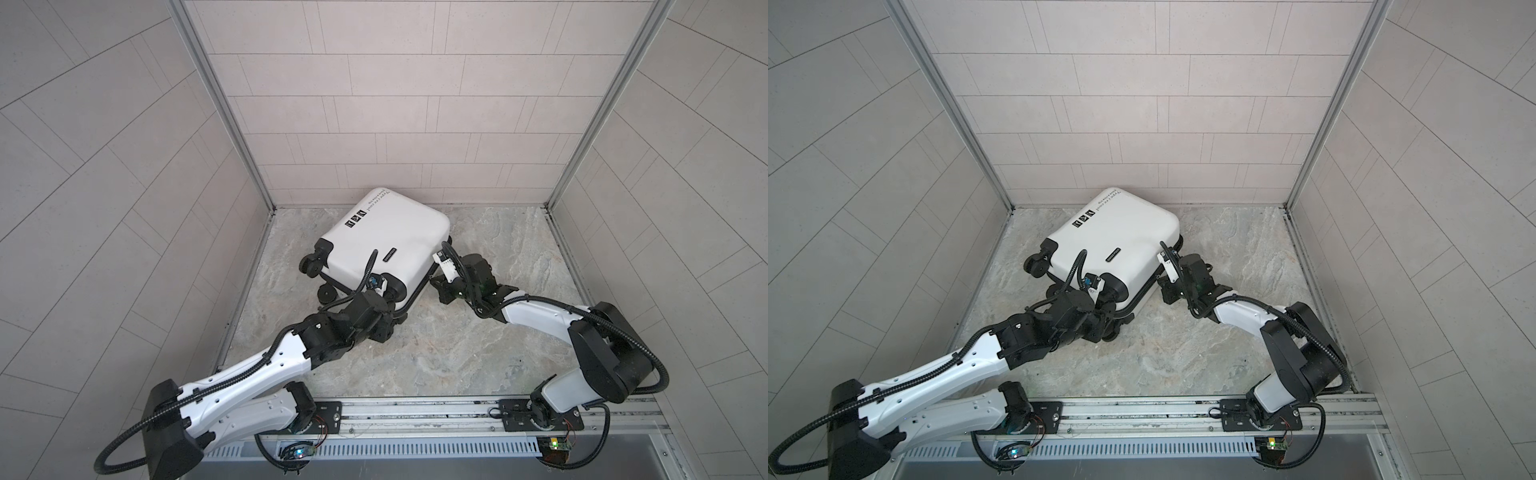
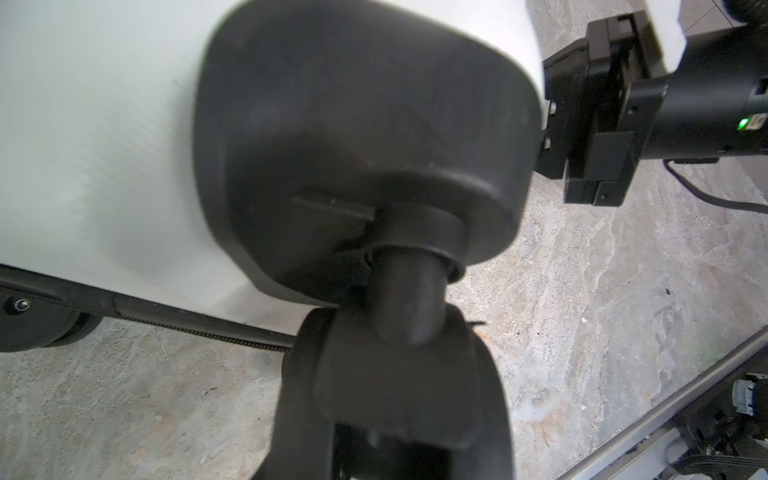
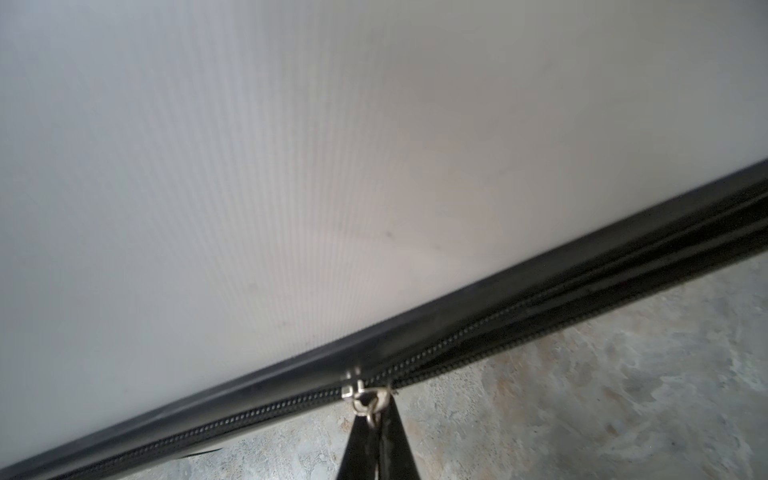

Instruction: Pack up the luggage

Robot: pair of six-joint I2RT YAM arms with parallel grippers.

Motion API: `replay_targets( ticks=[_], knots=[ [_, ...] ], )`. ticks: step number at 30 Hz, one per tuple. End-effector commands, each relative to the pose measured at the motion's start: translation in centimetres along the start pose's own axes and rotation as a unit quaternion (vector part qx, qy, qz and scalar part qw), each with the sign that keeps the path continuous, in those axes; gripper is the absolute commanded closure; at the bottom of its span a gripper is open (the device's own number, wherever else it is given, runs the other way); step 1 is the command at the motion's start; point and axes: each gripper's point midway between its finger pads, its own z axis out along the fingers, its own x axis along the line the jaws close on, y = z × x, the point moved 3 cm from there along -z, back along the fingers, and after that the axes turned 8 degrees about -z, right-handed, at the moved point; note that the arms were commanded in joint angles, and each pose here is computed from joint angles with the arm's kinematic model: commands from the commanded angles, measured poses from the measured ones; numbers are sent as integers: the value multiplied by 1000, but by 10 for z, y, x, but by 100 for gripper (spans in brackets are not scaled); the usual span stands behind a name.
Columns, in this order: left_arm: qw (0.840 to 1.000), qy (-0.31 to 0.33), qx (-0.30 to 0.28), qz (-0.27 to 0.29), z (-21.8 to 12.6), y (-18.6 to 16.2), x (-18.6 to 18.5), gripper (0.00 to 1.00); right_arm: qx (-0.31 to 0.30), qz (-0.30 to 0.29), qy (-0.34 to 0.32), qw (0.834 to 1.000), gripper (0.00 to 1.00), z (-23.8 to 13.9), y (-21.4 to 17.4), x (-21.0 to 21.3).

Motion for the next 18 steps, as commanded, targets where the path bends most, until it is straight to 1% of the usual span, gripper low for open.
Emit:
replay_targets(
  ticks=[1, 18],
  knots=[
    [995, 45, -62, -57, -15, 20, 21, 100, -32, 14, -53, 998, 100, -7, 22, -26],
    [996, 43, -60, -56, -16, 19, 22, 100, -29, 31, -74, 996, 100, -4, 27, -49]
  ],
)
